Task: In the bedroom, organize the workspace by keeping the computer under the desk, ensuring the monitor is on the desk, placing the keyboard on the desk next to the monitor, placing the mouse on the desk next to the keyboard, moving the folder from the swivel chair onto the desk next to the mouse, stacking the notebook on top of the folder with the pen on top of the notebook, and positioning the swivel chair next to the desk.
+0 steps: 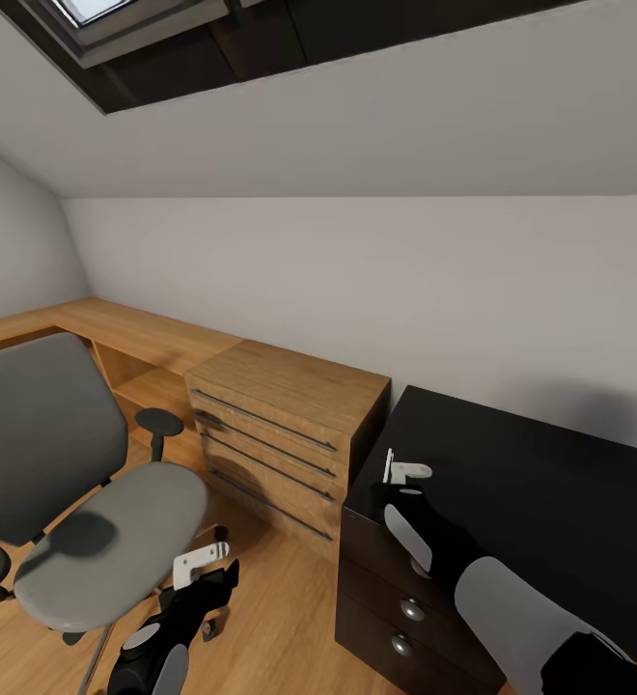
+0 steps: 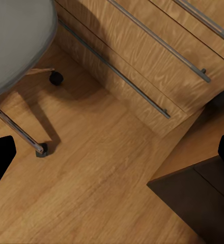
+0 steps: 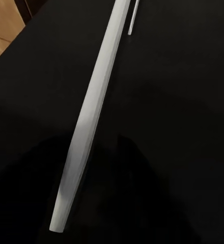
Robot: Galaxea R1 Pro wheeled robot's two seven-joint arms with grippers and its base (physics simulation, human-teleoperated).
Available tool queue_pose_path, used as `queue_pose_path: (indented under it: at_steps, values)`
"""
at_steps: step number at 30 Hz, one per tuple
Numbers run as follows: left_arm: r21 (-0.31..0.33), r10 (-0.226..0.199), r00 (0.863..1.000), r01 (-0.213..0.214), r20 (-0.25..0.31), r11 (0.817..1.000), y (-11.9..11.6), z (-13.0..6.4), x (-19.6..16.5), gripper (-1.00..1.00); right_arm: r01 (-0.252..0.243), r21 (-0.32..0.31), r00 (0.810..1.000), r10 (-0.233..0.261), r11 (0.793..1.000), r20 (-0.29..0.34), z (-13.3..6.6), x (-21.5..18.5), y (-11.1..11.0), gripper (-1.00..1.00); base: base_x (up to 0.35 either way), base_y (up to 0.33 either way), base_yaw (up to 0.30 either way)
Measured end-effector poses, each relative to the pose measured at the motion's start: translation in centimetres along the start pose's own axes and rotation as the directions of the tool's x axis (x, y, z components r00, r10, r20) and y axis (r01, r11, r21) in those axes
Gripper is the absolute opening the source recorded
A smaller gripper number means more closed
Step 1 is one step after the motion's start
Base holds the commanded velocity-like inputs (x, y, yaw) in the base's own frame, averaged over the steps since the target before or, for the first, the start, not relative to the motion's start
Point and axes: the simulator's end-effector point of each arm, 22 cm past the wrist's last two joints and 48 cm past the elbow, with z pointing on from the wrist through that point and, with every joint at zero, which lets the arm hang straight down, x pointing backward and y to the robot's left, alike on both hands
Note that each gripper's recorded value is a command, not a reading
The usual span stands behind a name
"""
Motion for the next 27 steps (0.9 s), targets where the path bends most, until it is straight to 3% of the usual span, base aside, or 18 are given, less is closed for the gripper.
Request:
queue_pose_path:
  at_steps: [27]
  values:
    - [0.000,0.000,1.000,0.000,0.000,1.000,0.00,0.00,0.00,1.00,-0.002,-0.001,1.000,0.002,1.000,-0.002,-0.01,0.01,0.01,-1.00,0.000,0.000,0.000]
